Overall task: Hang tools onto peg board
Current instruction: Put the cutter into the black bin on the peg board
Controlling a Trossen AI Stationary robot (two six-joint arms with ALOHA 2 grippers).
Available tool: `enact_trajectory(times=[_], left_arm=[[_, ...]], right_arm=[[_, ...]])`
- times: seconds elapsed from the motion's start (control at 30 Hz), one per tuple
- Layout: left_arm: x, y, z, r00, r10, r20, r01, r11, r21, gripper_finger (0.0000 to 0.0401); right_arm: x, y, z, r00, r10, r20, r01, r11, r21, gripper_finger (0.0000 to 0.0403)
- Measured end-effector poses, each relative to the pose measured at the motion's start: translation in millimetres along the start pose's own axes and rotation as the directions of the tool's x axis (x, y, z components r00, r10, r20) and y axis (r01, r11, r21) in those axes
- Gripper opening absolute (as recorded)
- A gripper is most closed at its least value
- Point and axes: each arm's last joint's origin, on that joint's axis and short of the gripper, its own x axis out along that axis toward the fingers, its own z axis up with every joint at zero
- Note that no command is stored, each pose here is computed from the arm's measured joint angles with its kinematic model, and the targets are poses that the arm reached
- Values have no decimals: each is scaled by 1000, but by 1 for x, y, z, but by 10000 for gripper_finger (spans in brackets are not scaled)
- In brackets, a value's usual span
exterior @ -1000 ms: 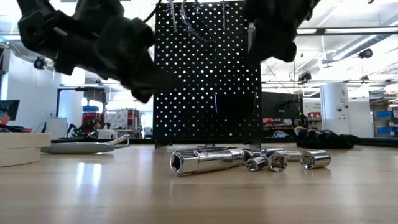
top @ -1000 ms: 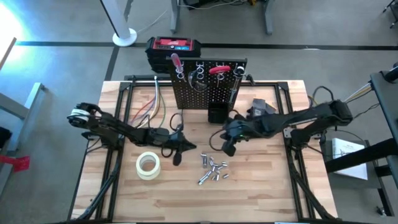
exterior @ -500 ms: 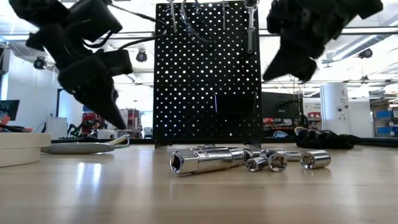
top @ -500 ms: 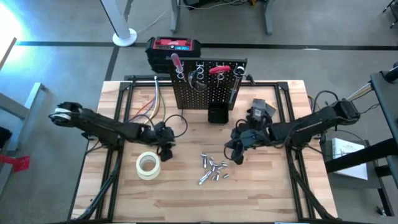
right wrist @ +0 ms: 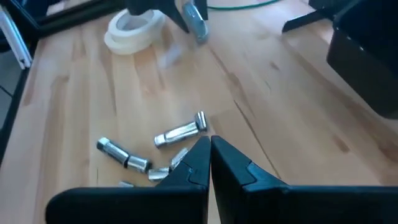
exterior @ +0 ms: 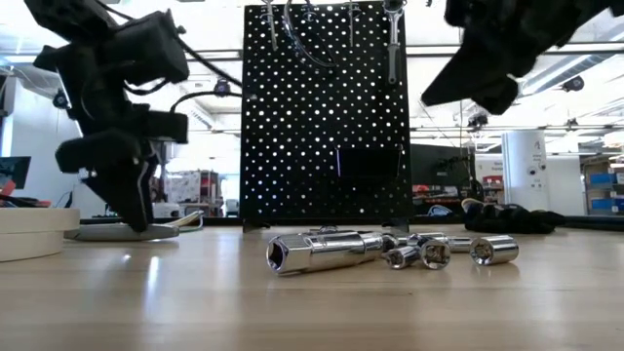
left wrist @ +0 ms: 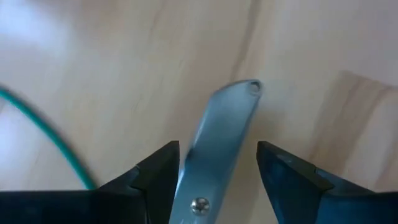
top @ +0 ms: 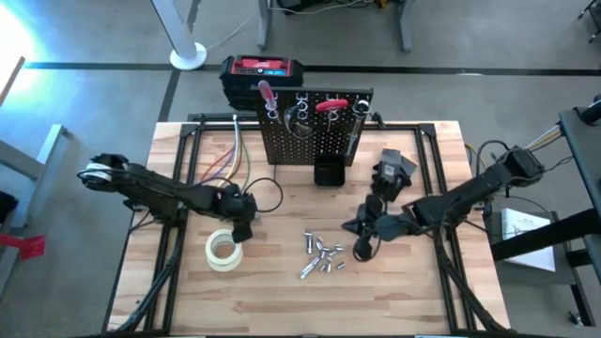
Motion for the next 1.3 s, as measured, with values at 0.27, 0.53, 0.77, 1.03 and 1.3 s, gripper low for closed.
enact_trajectory(times=[0.27, 0.53, 0.77, 1.03, 1.3], left_arm=[[11, 1, -5, 997, 44, -65, -45, 999, -12, 203], [22, -2, -5, 993, 50, -104, -50, 999, -1, 114], [18, -2, -3, 998, 45, -38, -47, 998, -33, 114], [-9, -3, 19, 968, -54, 246, 75, 994, -80, 114], [-53, -10, 62, 662, -181, 727, 296, 955, -32, 114]], right_arm=[[-7, 11, -10, 999, 33, 5, -33, 999, -9, 2], [-10, 15, -12, 999, 25, 36, -25, 1000, -1, 2], [-13, 20, -15, 998, 7, 68, -7, 1000, -3, 2], [-21, 29, -21, 995, 3, 99, -2, 1000, -10, 2], [-32, 35, -23, 989, -4, 150, 6, 1000, -10, 2]])
